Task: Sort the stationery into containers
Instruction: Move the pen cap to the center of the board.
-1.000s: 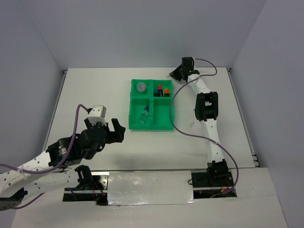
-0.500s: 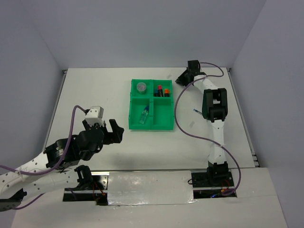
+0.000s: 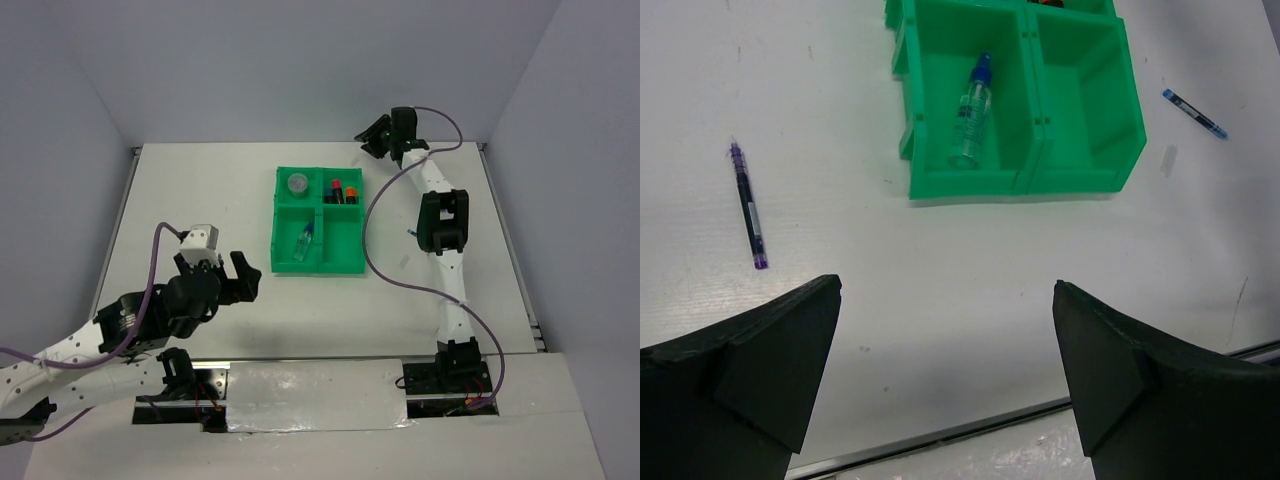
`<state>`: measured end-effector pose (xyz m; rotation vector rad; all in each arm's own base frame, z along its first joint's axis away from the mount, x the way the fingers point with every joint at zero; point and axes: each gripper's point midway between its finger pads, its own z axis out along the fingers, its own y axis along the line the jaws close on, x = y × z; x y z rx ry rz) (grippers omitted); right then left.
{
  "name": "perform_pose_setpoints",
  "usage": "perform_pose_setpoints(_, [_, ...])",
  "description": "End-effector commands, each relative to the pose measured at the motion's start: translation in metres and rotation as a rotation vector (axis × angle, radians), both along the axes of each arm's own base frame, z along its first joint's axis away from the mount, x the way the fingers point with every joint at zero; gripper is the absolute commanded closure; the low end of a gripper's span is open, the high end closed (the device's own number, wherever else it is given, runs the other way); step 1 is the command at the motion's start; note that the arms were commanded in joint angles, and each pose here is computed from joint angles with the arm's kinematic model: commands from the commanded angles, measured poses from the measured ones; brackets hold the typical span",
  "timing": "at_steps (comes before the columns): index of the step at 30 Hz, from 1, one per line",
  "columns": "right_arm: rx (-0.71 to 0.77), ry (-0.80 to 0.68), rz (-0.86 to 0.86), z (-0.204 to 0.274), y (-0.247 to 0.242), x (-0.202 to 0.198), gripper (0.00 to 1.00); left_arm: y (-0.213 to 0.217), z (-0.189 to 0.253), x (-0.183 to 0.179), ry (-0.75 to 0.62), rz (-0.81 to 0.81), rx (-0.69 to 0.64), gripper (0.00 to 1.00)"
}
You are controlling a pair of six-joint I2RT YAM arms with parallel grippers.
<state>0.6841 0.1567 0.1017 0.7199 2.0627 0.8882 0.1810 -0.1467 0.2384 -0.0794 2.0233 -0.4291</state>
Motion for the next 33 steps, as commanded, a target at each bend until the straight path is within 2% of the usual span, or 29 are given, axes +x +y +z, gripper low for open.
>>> perform_pose_setpoints(1, [0.027, 0.032, 0.009, -0.016, 0.011, 0.001, 0.52, -0.001, 0.000, 0.003, -0.004, 0.015, -0.008, 0.01])
perform_pose_setpoints(8, [0.111, -0.059, 0.046, -0.012, 0.031, 0.016, 0.51, -0.001, 0.000, 0.004, -0.014, 0.008, 0.000, 0.01])
perform_pose_setpoints(13, [0.106, -0.096, 0.045, -0.012, 0.040, 0.019, 0.51, -0.001, -0.004, 0.003, -0.012, -0.002, 0.016, 0.01])
perform_pose_setpoints(21, [0.076, 0.009, 0.004, -0.046, 0.035, 0.013, 0.53, 0.000, -0.008, 0.006, -0.027, -0.001, 0.040, 0.01])
perform_pose_setpoints(25, [0.030, 0.103, -0.006, -0.062, 0.025, -0.007, 0.54, -0.001, -0.008, 0.007, -0.027, -0.003, 0.052, 0.01])
perform_pose_setpoints(28, [-0.038, 0.136, -0.051, -0.064, 0.007, -0.023, 0.54, -0.002, -0.009, 0.007, -0.027, -0.005, 0.047, 0.01])
perform_pose_setpoints(33, [-0.053, 0.165, -0.091, -0.073, -0.014, -0.040, 0.53, -0.001, -0.012, 0.003, -0.020, -0.010, 0.023, 0.01])
